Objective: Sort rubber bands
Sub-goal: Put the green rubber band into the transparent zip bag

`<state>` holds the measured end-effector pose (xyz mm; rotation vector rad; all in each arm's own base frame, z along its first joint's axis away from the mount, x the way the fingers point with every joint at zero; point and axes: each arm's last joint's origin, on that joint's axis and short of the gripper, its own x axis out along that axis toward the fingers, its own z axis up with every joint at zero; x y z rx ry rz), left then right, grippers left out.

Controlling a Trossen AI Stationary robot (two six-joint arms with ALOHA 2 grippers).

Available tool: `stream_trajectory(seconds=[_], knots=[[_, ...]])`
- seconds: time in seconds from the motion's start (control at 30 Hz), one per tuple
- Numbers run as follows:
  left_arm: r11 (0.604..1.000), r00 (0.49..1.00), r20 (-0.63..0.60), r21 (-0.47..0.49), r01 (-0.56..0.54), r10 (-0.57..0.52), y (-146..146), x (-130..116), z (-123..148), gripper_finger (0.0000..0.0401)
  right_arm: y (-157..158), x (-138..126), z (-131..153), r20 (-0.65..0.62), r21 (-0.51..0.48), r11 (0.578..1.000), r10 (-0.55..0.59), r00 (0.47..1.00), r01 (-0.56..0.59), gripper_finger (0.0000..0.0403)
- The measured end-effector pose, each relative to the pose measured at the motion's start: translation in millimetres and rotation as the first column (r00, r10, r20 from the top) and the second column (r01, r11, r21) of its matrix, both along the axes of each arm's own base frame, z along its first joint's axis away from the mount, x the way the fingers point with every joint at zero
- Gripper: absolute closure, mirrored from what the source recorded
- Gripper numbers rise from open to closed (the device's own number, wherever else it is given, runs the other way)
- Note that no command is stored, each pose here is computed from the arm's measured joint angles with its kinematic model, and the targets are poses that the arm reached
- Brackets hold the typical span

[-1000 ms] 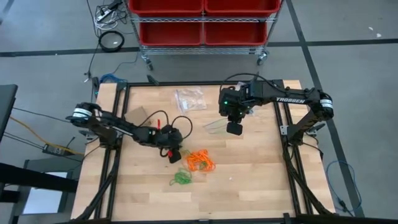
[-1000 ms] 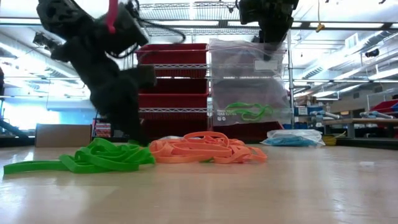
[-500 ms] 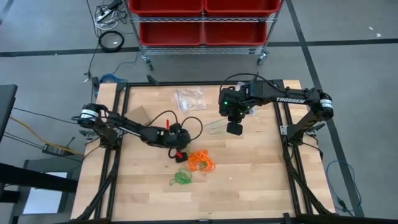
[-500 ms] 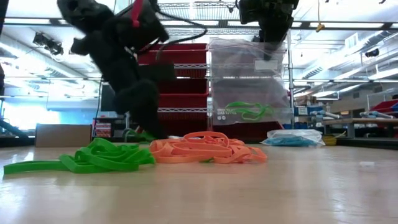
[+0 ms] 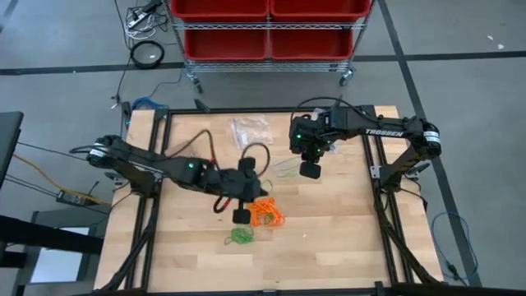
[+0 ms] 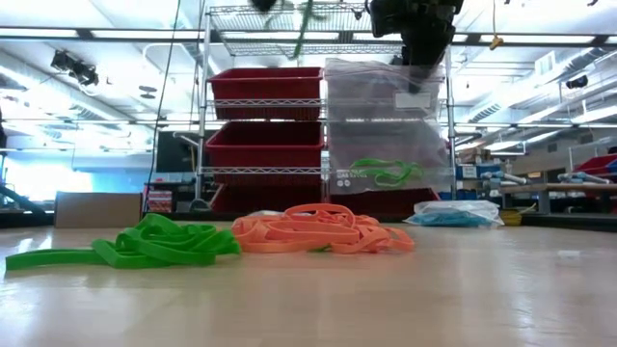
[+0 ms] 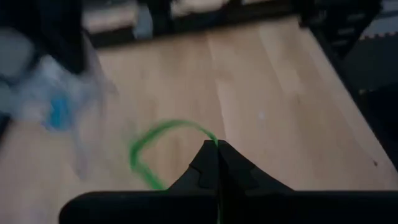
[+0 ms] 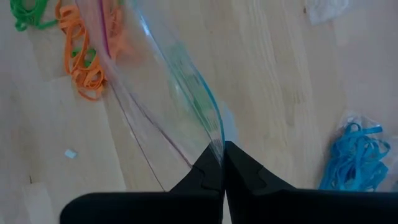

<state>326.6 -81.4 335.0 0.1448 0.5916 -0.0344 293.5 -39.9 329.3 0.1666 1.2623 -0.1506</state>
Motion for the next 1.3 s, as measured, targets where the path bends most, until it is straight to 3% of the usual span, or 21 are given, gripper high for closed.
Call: stream_trajectory(seconds=[0.13,0.3,0.57,0.8,0.97,1.13,1.3], knots=[[0.999,0.996,0.084,0.036,0.016,-0.019,4.1,-0.7,33.5,0.04,3.5,1.6,0.4,0.013,0.0,1.0,0.006,1.0,-0.006,0.0403],[0.999,0.995,0.093,0.028,0.024,-0.026,15.7,0.7,41.6,0.0401,5.8,1.8,0.3,0.011,0.001,1.0,0.014,1.0,-0.014,0.0403],[0.996,0.984,-0.158,0.012,-0.085,0.086,36.7,-6.4,-3.2,0.0401,5.8,1.7,0.3,0.011,-0.001,1.0,0.018,1.0,-0.018,0.0403],[0.994,0.991,-0.079,-0.025,-0.109,0.107,43.0,-7.7,-1.4,0.0401,5.8,1.7,0.3,0.011,-0.001,1.0,0.02,1.0,-0.02,0.0403],[0.987,0.978,-0.137,-0.015,-0.159,0.156,56.5,-11.6,-6.6,0.0401,5.9,1.6,0.3,0.009,0.001,1.0,0.014,1.0,-0.014,0.0403],[0.973,0.957,-0.191,-0.037,-0.23,0.219,72.3,-13.3,-34.6,0.0401,8.7,2.0,0.3,0.01,0.001,1.0,0.024,1.0,-0.024,0.0403],[0.957,0.961,-0.177,-0.162,-0.24,0.212,86.2,-11.8,-61.4,0.0401,12.3,2.3,0.3,0.01,0.002,0.999,0.035,0.999,-0.035,0.0403]])
